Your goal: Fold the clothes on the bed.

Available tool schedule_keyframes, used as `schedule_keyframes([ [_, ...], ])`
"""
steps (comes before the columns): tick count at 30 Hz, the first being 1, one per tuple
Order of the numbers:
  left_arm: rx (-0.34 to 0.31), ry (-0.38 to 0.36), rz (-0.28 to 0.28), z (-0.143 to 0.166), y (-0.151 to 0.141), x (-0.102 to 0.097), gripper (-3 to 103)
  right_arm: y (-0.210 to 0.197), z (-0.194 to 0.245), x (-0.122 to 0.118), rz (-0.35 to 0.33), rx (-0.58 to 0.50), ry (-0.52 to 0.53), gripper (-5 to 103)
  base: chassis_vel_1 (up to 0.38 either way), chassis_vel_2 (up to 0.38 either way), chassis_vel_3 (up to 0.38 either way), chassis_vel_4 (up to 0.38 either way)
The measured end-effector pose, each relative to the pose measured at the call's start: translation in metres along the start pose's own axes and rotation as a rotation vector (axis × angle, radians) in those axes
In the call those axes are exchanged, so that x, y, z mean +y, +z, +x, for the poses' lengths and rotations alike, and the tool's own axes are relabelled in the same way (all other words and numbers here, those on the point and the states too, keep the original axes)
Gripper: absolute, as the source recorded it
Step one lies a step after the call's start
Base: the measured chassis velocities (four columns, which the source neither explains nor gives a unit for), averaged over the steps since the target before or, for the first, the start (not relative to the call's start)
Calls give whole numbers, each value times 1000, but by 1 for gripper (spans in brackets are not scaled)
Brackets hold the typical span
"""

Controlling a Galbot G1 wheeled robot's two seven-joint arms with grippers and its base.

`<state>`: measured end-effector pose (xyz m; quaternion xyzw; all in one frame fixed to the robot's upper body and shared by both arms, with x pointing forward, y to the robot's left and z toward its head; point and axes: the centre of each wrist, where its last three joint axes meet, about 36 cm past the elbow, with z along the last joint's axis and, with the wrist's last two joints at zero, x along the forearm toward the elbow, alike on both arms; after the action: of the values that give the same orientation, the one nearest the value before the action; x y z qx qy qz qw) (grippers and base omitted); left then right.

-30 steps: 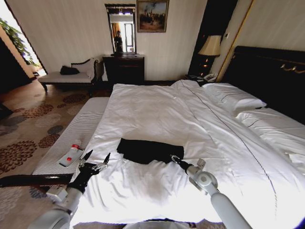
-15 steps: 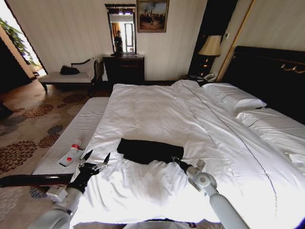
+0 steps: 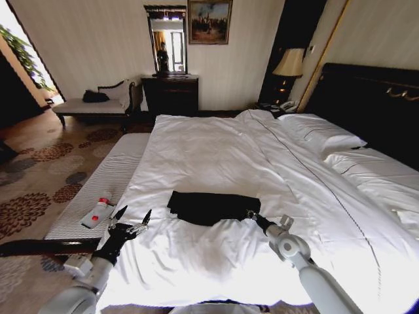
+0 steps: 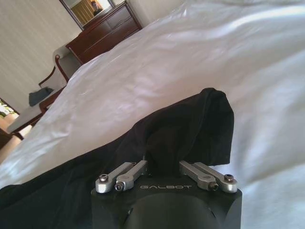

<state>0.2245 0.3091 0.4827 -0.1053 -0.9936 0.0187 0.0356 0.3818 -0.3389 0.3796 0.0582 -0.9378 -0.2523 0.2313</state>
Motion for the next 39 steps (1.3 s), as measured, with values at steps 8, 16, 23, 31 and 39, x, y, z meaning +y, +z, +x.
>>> schedule_keyframes([
  [8, 0, 0, 0, 0, 0, 0, 100, -22, 16, -26, 67, -53, 52, 8, 0, 0, 0, 0],
  [16, 0, 0, 0, 0, 0, 0, 100, -34, 18, -47, 114, -70, 109, 8, 0, 0, 0, 0],
  [23, 0, 0, 0, 0, 0, 0, 100, -35, 17, -50, 160, -75, 117, 8, 0, 0, 0, 0],
  [31, 0, 0, 0, 0, 0, 0, 100, -37, 15, -20, 198, -90, 79, 8, 0, 0, 0, 0],
  [39, 0, 0, 0, 0, 0, 0, 100, -46, 14, 35, 242, -103, -34, 8, 0, 0, 0, 0],
])
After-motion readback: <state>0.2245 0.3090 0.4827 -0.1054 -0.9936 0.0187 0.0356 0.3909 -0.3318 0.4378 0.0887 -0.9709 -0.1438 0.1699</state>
